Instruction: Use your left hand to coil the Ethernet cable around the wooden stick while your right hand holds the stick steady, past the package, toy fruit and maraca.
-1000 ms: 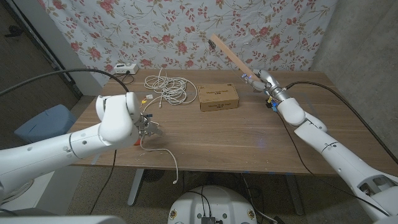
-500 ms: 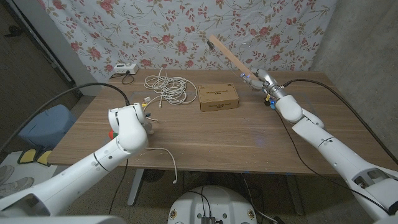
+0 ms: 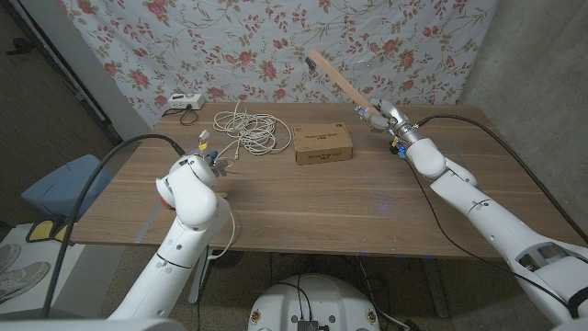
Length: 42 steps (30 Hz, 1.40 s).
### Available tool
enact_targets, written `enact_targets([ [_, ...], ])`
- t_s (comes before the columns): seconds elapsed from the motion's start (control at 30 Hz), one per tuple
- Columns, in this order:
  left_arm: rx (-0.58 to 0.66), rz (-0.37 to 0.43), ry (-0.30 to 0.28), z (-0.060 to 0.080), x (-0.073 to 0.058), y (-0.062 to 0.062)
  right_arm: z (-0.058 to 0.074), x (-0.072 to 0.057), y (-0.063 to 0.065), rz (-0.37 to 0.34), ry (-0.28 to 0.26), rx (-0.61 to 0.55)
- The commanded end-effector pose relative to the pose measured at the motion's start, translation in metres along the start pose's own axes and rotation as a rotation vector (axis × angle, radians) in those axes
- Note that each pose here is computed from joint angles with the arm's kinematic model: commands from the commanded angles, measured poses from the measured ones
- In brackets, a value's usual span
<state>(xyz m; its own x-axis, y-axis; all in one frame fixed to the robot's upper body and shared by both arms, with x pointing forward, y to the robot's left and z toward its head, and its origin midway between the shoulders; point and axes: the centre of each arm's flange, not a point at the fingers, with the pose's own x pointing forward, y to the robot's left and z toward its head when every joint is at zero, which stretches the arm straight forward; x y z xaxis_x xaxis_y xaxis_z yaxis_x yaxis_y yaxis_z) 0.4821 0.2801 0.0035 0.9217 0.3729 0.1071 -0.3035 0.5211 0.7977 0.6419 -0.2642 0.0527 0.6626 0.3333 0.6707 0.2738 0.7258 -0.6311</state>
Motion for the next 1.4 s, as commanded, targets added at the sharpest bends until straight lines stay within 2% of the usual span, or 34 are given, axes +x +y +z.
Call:
enact_targets([
  [0.03,-0.459,0.285,-0.167,0.022,0.009,0.014,0.004,0.001,-0.002,-0.002,-0.028,0.01],
  [0.13,-0.468,0.291,-0.189,0.029,0.018,0.022,0.006,0.002,-0.002,0.004,-0.044,0.011],
  [0.37,-0.42,0.235,-0.244,0.052,0.04,0.046,0.008,0.002,-0.003,0.009,-0.06,0.017],
  [0.53,-0.361,0.159,-0.268,0.068,0.057,0.069,0.008,0.0,-0.003,0.007,-0.069,0.014],
  [0.67,-0.285,0.134,-0.268,0.081,0.068,0.09,0.008,-0.001,-0.004,0.001,-0.071,0.014],
  [0.87,-0.17,0.139,-0.261,0.104,0.072,0.123,0.009,-0.005,-0.003,-0.002,-0.081,0.01],
  [1.07,-0.119,0.157,-0.279,0.125,0.078,0.152,0.014,-0.009,0.001,0.007,-0.117,-0.02],
  [1.4,-0.035,0.127,-0.309,0.162,0.087,0.182,0.027,-0.013,0.006,0.046,-0.174,-0.082],
])
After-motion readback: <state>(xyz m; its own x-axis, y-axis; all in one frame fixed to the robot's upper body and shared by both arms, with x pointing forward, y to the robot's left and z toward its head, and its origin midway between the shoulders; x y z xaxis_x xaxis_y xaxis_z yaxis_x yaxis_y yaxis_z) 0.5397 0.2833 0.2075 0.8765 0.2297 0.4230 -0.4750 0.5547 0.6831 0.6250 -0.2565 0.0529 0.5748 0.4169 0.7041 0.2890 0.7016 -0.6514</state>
